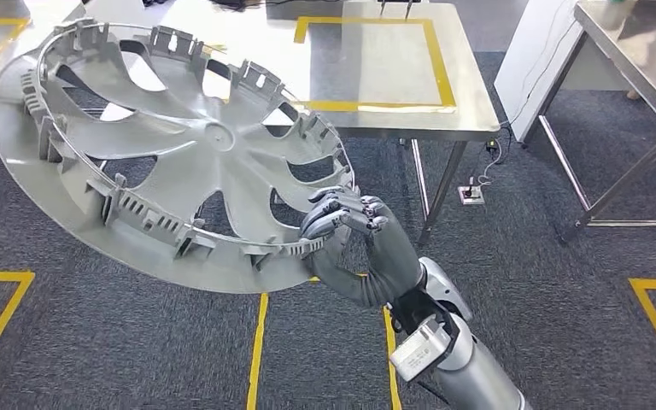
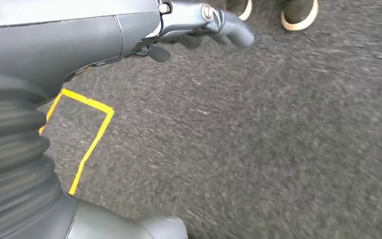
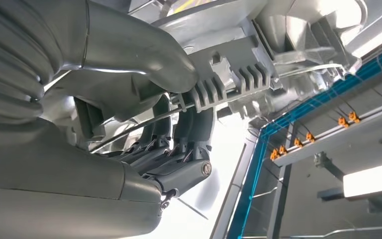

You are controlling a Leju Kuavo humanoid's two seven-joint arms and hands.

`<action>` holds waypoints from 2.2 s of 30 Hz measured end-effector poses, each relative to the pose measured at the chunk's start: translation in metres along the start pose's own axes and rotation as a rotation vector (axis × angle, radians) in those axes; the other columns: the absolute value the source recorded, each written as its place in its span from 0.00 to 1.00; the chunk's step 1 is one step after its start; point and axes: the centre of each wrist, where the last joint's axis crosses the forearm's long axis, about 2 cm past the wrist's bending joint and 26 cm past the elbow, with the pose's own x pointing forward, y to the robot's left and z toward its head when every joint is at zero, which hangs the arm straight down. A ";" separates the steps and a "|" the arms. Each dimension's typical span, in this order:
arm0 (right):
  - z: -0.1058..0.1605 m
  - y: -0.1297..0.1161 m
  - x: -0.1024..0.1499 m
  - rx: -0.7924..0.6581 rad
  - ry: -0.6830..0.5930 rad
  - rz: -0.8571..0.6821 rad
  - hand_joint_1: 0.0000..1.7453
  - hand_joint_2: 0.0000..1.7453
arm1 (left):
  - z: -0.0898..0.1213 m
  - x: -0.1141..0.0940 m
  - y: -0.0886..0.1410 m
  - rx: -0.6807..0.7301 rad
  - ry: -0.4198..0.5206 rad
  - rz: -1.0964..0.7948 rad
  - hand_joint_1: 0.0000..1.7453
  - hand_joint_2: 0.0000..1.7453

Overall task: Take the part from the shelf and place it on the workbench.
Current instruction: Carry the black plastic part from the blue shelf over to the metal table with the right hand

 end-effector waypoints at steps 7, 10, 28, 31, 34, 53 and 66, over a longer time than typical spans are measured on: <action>0.000 0.001 0.000 0.000 0.001 -0.003 1.00 1.00 | 0.000 -0.003 0.001 0.002 0.004 -0.003 0.00 1.00; 0.000 0.001 0.000 0.000 0.000 -0.002 1.00 1.00 | 0.000 -0.002 0.001 0.000 0.004 -0.003 0.00 1.00; 0.003 0.004 0.003 -0.007 0.005 -0.007 1.00 1.00 | 0.002 -0.003 -0.001 -0.012 0.008 -0.003 0.00 1.00; 0.003 0.004 0.003 -0.008 0.004 -0.005 1.00 1.00 | 0.002 -0.003 -0.001 -0.014 0.007 -0.003 0.00 1.00; 0.003 0.003 0.003 -0.005 0.004 0.000 1.00 1.00 | 0.002 -0.006 -0.001 -0.016 0.015 -0.001 0.00 1.00; -0.003 -0.002 -0.001 -0.009 -0.004 0.036 1.00 1.00 | 0.003 -0.004 -0.002 -0.014 0.017 0.017 0.00 1.00; -0.010 -0.002 0.000 -0.022 -0.014 0.029 1.00 1.00 | -0.001 0.000 0.000 -0.017 0.013 0.013 0.00 1.00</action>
